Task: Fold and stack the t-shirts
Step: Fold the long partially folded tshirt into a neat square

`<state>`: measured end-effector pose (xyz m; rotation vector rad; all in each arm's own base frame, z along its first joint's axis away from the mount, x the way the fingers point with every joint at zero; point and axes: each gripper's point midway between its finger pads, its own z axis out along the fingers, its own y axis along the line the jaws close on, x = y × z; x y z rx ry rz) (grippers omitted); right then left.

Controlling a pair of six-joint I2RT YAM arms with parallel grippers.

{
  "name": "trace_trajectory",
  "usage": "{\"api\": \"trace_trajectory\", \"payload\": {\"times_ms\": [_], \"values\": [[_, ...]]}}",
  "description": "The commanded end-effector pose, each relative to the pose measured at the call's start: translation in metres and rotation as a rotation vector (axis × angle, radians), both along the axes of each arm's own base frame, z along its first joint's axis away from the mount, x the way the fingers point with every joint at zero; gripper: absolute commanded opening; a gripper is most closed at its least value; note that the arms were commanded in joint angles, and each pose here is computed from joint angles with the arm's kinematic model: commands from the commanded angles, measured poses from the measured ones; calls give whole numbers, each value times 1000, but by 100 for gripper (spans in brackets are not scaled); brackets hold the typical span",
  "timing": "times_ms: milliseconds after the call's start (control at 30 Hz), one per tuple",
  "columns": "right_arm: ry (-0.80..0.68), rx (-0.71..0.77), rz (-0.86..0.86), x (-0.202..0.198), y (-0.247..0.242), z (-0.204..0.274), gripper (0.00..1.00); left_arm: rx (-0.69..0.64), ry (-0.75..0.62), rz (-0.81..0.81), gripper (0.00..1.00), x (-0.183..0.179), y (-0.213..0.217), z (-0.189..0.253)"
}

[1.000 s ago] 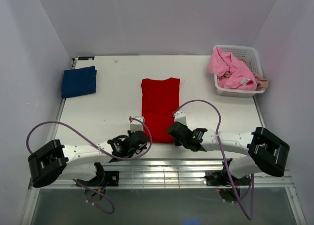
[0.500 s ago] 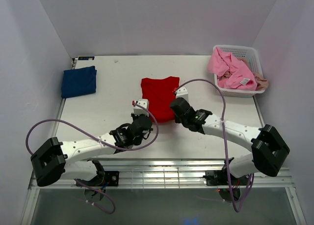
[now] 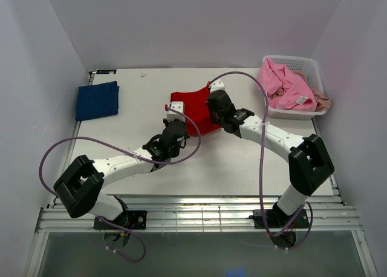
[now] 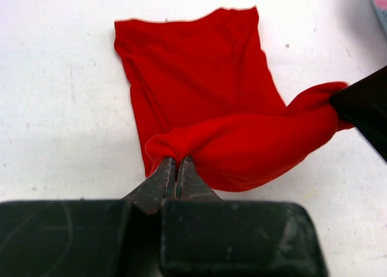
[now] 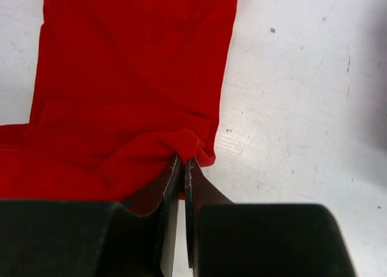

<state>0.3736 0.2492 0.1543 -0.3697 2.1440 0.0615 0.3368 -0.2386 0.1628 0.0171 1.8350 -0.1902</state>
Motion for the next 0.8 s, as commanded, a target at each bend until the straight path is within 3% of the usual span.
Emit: {"api": "trace_trajectory", "payload": {"times_ms": [0,233,433,767], "values": [[-96,16,40,29,14,33,9,-46,-104,-3,0,24,-6,41],[-148,16,32,67,17,48,9,-45,-161,26,0,56,-1,52],[-190,21,17,113,20,57,9,-30,-167,63,0,100,11,37],[-200,28,77,184,40,16,9,1,-170,136,0,172,28,-6]]}}
